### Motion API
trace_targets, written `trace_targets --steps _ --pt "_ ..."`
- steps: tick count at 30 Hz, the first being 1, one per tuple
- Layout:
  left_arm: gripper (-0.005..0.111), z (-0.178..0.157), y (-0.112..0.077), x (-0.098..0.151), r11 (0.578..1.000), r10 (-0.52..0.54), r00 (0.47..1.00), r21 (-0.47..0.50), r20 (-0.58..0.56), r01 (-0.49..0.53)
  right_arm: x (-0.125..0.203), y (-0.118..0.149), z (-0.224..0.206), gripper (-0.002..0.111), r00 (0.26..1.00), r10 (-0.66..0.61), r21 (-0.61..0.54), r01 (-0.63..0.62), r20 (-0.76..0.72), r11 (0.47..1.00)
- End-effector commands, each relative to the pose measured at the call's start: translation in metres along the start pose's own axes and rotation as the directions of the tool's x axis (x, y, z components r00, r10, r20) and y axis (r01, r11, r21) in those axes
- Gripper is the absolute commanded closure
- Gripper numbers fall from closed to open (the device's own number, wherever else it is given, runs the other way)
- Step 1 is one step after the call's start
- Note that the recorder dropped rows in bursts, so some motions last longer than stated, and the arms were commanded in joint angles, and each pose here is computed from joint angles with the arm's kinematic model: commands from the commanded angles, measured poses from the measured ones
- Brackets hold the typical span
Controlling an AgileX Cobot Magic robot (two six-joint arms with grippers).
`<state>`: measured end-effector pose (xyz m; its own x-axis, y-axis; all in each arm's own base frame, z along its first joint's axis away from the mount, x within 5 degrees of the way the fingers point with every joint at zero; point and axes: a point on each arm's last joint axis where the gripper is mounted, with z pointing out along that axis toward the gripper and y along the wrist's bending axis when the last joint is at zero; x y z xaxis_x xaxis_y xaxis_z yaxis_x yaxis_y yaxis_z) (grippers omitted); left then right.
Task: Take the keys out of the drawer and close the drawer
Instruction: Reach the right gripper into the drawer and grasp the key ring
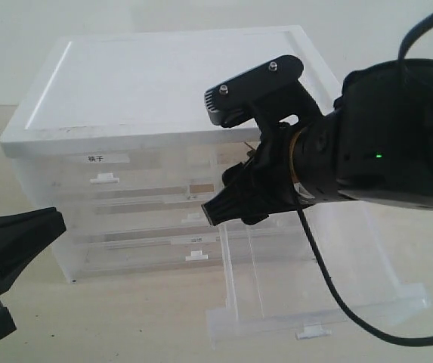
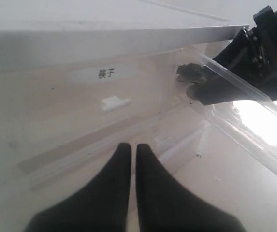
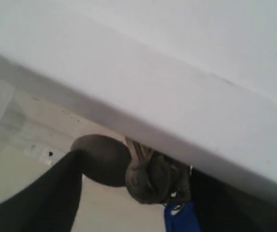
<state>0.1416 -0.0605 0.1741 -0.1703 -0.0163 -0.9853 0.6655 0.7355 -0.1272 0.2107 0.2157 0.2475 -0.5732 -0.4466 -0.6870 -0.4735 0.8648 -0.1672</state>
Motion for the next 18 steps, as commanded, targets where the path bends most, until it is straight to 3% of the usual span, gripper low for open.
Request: trace_targets --steps 1,5,6,18 --pt "0.102 0.0 0.0 -0.002 1.0 -0.01 1.0 0.007 0.015 0.01 0.001 -0.003 0.006 0.067 0.999 -0.034 0.028 0.035 -0.011 0.999" --pt "0.102 0.0 0.0 -0.002 1.0 -0.01 1.0 0.007 0.015 0.01 0.001 -0.003 0.006 0.105 0.999 -0.05 0.028 0.05 -0.012 0.998" --pt "0.102 0.0 0.0 -0.002 1.0 -0.01 1.0 0.007 0.015 0.01 0.001 -0.003 0.006 0.108 0.998 -0.057 0.029 0.057 -0.013 0.998" --pt "0.102 0.0 0.0 -0.002 1.0 -0.011 1.0 0.005 0.018 0.011 -0.005 -0.013 -0.02 0.108 0.996 -0.081 0.034 0.08 0.028 0.996"
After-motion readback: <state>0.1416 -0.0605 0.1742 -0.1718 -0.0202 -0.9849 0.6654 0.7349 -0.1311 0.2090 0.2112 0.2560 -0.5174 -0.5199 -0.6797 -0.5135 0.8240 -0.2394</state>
